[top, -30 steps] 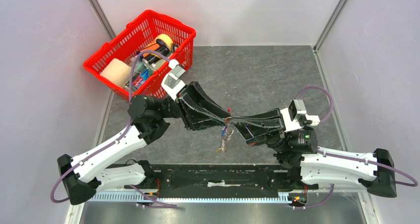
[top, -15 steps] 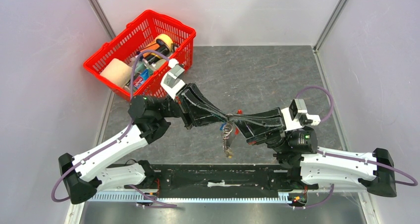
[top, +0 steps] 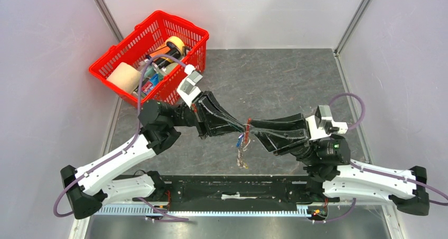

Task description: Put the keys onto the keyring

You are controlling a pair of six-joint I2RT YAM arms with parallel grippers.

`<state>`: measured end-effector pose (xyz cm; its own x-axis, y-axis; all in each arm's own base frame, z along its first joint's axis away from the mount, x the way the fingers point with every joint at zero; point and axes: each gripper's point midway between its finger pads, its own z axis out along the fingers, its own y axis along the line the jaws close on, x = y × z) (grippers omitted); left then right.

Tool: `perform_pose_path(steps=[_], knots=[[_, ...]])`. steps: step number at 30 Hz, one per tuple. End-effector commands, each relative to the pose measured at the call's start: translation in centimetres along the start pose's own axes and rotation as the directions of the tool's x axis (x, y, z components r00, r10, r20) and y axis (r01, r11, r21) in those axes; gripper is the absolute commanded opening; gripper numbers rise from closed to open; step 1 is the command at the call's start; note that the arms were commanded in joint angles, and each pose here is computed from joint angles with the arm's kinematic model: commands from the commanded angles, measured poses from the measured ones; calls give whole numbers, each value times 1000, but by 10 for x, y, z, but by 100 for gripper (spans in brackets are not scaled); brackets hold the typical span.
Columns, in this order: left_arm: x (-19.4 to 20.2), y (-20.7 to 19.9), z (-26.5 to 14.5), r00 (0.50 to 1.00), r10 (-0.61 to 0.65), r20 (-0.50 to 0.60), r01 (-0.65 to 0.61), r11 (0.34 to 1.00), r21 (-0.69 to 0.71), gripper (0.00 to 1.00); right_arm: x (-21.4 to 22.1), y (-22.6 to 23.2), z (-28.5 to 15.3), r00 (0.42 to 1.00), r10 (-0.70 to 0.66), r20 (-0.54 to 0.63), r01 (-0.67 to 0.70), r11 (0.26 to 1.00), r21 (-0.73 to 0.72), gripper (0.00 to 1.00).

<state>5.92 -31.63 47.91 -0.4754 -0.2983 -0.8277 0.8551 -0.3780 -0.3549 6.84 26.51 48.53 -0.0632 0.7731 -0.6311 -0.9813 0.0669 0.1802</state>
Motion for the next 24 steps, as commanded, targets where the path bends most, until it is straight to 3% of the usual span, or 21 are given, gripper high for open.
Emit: perform_pose_path(steps=[1,4,9,14,19,24], knots=[[3,-2,-5,997,59,-42,-60,998,-27,2,-13,-13,-5,996,-28,-84,37,993,115,42],[8,11,-8,996,67,-56,-71,994,-88,2,-7,-30,-17,976,-32,-215,81,971,225,53],[15,41,-12,994,80,-80,-96,972,-214,2,-2,-57,-47,919,-11,-394,177,904,389,56],[18,87,-20,992,86,-92,-116,910,-398,2,11,-81,-87,871,36,-489,255,819,514,60],[19,143,-36,992,56,-112,-115,766,-632,2,25,-97,-120,851,77,-519,292,752,591,60],[24,189,-72,983,45,-176,-171,555,-814,2,41,-106,-139,830,105,-548,319,717,620,58]])
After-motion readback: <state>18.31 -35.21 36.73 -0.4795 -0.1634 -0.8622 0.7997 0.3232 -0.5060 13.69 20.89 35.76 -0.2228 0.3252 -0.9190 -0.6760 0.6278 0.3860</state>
